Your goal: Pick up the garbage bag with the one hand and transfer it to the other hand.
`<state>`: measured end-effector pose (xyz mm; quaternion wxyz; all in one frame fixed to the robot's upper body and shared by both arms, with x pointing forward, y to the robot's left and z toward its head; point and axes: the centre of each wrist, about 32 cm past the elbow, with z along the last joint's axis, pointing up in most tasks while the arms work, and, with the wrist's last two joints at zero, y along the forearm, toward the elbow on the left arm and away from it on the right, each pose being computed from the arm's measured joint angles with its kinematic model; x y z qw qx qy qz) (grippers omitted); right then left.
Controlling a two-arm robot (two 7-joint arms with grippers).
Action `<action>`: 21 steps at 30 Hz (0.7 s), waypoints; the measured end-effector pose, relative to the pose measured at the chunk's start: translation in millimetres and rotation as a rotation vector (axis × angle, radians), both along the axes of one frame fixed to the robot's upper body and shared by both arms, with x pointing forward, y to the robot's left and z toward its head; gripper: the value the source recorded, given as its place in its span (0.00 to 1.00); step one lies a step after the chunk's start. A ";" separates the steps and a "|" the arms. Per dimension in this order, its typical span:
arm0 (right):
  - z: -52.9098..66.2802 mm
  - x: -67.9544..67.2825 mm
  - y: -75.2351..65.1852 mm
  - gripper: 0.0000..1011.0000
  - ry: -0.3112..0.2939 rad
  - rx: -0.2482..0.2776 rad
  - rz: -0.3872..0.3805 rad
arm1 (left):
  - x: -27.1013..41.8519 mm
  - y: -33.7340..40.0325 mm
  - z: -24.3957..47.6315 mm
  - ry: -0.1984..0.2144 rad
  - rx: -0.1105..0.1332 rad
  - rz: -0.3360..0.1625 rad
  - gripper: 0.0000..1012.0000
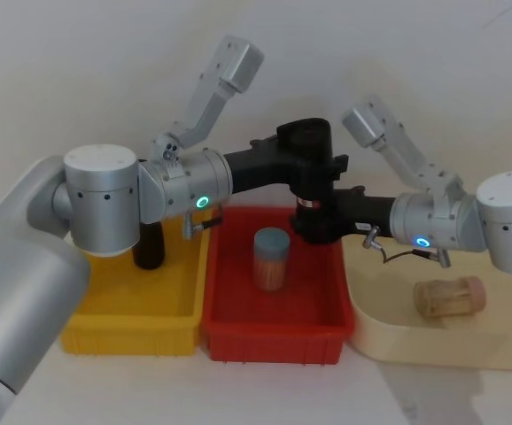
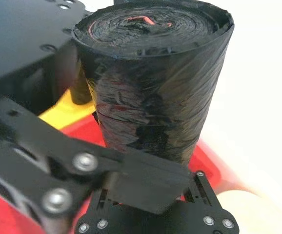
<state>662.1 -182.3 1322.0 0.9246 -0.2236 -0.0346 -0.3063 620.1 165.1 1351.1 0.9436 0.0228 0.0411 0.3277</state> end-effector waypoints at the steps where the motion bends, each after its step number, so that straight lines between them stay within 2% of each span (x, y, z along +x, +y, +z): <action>1: -0.1 -0.7 -0.7 0.51 -0.001 0.000 -0.006 | 0.0 0.0 0.0 0.000 0.000 0.000 0.99; 11: -0.1 -7.6 -14.9 0.51 -0.019 -0.006 -0.104 | 0.0 0.0 0.0 0.000 0.000 0.000 0.99; 16: 0.3 -11.9 -29.5 0.51 -0.029 -0.016 -0.175 | 0.0 0.0 0.0 0.000 0.000 0.001 0.99; 21: -0.6 -15.4 -50.4 0.51 -0.017 -0.051 -0.249 | 0.0 0.0 0.0 0.000 0.000 0.001 0.99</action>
